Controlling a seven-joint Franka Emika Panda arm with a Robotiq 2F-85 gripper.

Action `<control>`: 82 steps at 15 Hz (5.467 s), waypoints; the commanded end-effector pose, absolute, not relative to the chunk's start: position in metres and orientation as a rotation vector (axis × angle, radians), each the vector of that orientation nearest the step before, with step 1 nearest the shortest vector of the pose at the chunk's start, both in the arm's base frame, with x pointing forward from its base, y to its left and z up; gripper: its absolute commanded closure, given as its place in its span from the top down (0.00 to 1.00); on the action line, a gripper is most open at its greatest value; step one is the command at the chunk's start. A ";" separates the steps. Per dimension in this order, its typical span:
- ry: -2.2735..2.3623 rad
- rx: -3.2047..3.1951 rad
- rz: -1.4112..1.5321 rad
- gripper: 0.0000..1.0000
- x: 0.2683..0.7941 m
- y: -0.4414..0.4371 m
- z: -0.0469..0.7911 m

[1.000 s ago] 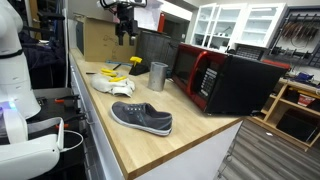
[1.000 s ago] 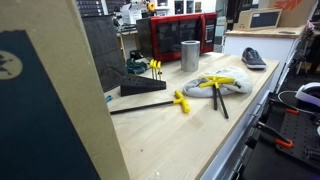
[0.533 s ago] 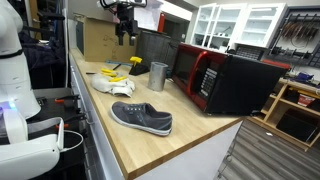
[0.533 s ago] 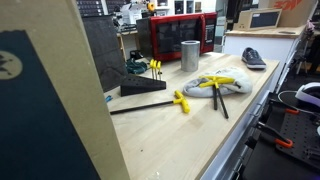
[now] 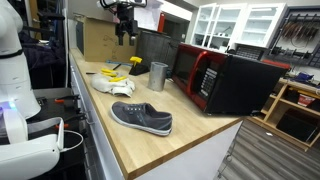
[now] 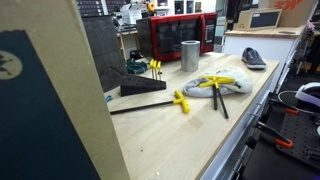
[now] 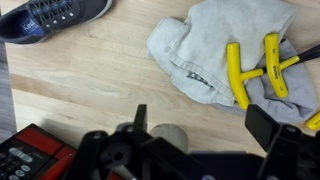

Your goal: Put the things with the yellow handle on the stand

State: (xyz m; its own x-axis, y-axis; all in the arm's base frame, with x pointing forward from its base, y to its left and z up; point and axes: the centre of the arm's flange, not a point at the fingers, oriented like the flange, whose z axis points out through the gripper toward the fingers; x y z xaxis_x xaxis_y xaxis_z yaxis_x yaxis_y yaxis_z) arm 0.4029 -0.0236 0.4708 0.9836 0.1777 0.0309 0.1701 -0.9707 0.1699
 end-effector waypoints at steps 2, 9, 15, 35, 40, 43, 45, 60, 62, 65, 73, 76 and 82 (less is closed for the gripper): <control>0.310 2.986 0.071 1.00 0.399 -0.001 0.459; 0.451 3.030 -0.058 1.00 0.421 0.057 0.415; 0.541 3.010 -0.227 1.00 0.430 0.083 0.373; 0.661 2.888 -0.349 1.00 0.423 0.102 0.312; 0.662 2.881 -0.431 1.00 0.414 0.107 0.286; 0.677 2.871 -0.469 1.00 0.411 0.107 0.271; 0.675 2.871 -0.464 0.74 0.411 0.105 0.266; 0.818 2.797 -0.321 0.06 0.395 0.118 0.300; 0.842 2.777 -0.271 0.06 0.391 0.120 0.313; 0.843 2.761 -0.183 0.06 0.388 0.120 0.335; 0.705 2.757 -0.022 0.06 0.400 0.111 0.379; 0.702 2.726 0.036 0.06 0.412 0.104 0.392; 0.776 2.583 0.208 0.06 0.445 0.105 0.432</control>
State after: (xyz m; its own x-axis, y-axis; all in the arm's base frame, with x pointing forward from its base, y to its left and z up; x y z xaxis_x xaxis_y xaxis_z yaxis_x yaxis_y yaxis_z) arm 0.4274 0.1004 0.4074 0.8503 0.5252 -0.0350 0.4964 -0.7779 0.3852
